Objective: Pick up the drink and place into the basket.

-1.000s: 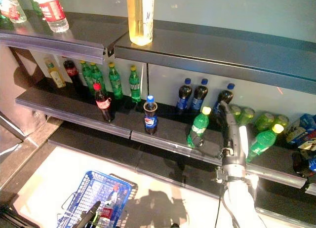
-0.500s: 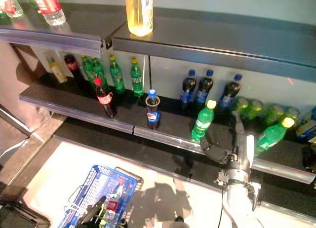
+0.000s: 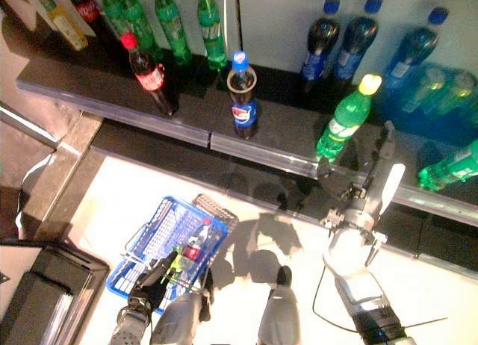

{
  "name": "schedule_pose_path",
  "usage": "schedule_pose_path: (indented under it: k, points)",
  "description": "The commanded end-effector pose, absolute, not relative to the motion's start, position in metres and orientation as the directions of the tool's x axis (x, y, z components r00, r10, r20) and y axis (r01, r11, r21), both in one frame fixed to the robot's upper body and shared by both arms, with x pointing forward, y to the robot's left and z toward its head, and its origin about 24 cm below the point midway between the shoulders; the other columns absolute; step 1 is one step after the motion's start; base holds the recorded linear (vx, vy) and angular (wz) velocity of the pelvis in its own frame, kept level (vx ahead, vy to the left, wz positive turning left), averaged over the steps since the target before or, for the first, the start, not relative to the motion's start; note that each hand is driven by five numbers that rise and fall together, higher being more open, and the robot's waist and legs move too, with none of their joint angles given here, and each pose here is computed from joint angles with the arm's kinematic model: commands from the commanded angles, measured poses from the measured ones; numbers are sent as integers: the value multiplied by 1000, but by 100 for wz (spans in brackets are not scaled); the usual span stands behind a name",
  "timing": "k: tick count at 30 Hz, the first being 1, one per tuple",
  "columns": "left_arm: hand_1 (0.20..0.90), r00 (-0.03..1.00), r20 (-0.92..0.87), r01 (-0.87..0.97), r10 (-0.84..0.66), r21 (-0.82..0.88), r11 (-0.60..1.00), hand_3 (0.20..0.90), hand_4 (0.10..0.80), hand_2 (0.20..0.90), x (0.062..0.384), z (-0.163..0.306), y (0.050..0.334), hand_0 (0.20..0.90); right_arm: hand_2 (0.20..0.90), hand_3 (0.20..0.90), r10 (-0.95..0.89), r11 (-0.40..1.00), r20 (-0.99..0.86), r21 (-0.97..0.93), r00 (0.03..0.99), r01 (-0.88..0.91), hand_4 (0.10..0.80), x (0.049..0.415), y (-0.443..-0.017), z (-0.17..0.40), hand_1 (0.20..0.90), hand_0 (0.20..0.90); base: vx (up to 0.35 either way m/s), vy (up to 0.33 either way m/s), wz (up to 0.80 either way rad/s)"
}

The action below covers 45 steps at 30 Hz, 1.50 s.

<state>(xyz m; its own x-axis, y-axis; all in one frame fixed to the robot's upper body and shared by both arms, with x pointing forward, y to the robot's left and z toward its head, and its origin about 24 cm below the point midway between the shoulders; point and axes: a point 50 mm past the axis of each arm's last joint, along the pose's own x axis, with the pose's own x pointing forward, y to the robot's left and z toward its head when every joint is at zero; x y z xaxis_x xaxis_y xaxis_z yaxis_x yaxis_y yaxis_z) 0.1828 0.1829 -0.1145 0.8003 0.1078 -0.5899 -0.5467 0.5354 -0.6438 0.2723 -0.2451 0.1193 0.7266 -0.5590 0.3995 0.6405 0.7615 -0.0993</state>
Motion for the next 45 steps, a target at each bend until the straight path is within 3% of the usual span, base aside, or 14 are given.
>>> schedule_pose_path:
  k: [1, 16, 36, 37, 38, 39, 40, 45]
  points:
    - [300, 876, -447, -462, 179, -674, 577, 200, 100, 300, 175, -98, 211, 300, 900, 900, -558, 764, 595, 95, 579, 639, 800, 279, -237, 179, 900, 900, -91, -16, 2]
    - [300, 926, -350, -364, 144, -716, 596, 200, 100, 300, 210, -76, 207, 300, 900, 900, -618, 740, 619, 250, 485, 624, 800, 303, -242, 226, 900, 900, -51, -21, 2]
    - [300, 940, -324, -318, 107, -721, 616, 200, 100, 300, 225, -66, 210, 300, 900, 900, -708, 640, 612, 347, 351, 685, 800, 324, -275, 289, 900, 900, -4, 0, 0]
    - [300, 940, -325, -319, 107, -721, 614, 200, 100, 300, 226, -65, 210, 300, 780, 760, -714, 633, 609, 352, 345, 689, 660, 325, -276, 292, 780, 780, 0, 0, 0]
    - [300, 941, -323, -317, 106, -721, 616, 200, 100, 300, 227, -64, 210, 300, 408, 326, -721, 625, 607, 361, 335, 692, 226, 324, -277, 294, 408, 408, 0, 0, 0]
    - [300, 941, -323, -317, 106, -721, 616, 200, 100, 300, 227, -64, 210, 300, 408, 326, -721, 625, 607, 361, 335, 692, 226, 324, -277, 294, 408, 408, 0, 0, 0]
    - [300, 941, -322, -315, 103, -721, 618, 200, 100, 300, 227, -63, 211, 300, 300, 200, -724, 618, 609, 365, 324, 697, 100, 323, -281, 296, 300, 300, 0, 0, 0]
    - [300, 940, -327, -315, 98, -720, 619, 200, 100, 300, 226, -63, 212, 300, 300, 200, -727, 614, 609, 371, 317, 696, 100, 321, -283, 298, 300, 300, 0, 0, 0]
